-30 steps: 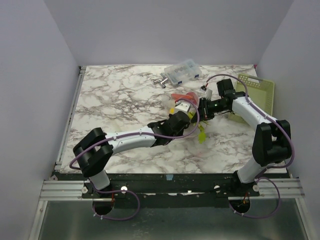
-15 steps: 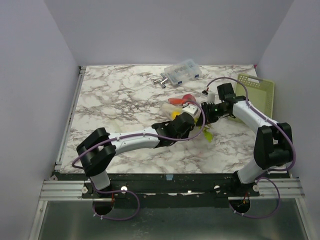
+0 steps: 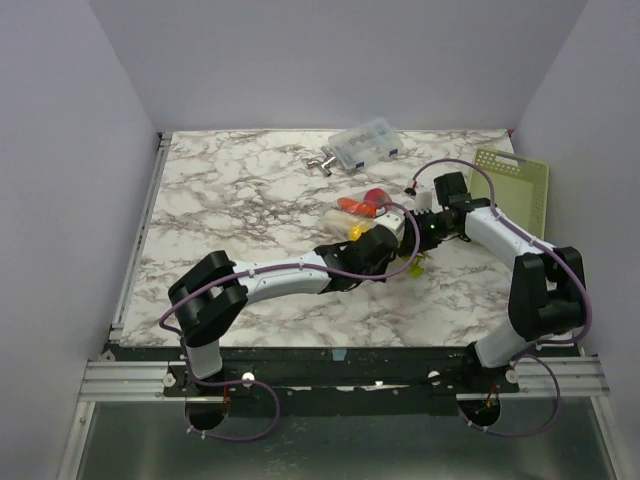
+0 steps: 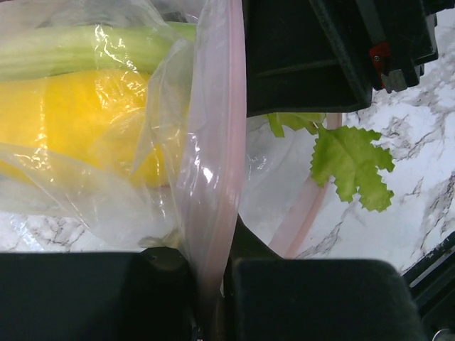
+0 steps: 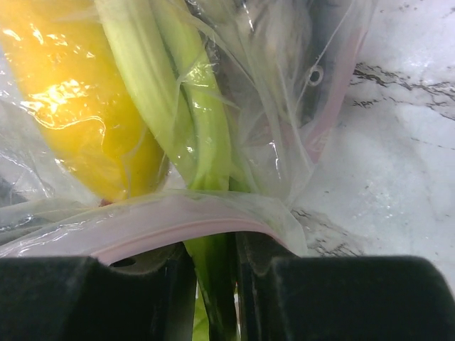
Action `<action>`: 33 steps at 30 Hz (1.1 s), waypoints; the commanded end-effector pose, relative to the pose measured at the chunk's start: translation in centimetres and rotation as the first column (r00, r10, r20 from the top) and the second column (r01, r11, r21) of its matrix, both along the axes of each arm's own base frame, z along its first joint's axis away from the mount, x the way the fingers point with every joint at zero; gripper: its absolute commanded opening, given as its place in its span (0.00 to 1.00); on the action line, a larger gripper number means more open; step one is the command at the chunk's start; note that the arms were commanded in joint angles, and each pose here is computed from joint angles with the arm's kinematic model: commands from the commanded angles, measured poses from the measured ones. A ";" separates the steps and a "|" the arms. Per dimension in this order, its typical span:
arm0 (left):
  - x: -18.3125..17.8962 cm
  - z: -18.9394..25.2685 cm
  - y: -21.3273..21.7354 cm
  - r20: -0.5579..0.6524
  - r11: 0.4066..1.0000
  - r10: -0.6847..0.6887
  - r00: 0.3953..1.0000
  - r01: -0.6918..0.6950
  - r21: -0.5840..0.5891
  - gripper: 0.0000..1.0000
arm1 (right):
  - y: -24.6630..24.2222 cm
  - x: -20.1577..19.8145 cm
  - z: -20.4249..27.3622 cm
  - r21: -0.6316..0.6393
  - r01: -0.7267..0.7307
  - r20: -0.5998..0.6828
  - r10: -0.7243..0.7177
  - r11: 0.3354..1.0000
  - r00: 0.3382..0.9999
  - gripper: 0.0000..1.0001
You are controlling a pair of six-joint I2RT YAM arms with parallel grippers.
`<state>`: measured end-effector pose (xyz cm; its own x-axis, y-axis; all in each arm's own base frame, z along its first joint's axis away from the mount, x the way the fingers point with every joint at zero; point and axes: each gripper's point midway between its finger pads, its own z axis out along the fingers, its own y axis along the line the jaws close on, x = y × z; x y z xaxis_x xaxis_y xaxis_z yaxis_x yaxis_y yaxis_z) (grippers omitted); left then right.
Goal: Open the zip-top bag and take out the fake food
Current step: Pick up the fake vegetable from the zipper food storage bag.
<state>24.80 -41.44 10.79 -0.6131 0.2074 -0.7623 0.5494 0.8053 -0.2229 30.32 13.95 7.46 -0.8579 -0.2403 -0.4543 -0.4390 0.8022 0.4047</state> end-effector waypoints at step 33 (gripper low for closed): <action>-1.0 0.4 -2.5 -0.044 0.997 -0.048 0.998 0.046 -0.054 0.00 | -0.6 -1.6 -4.9 -0.086 -0.116 -0.057 0.111 0.990 0.992 0.41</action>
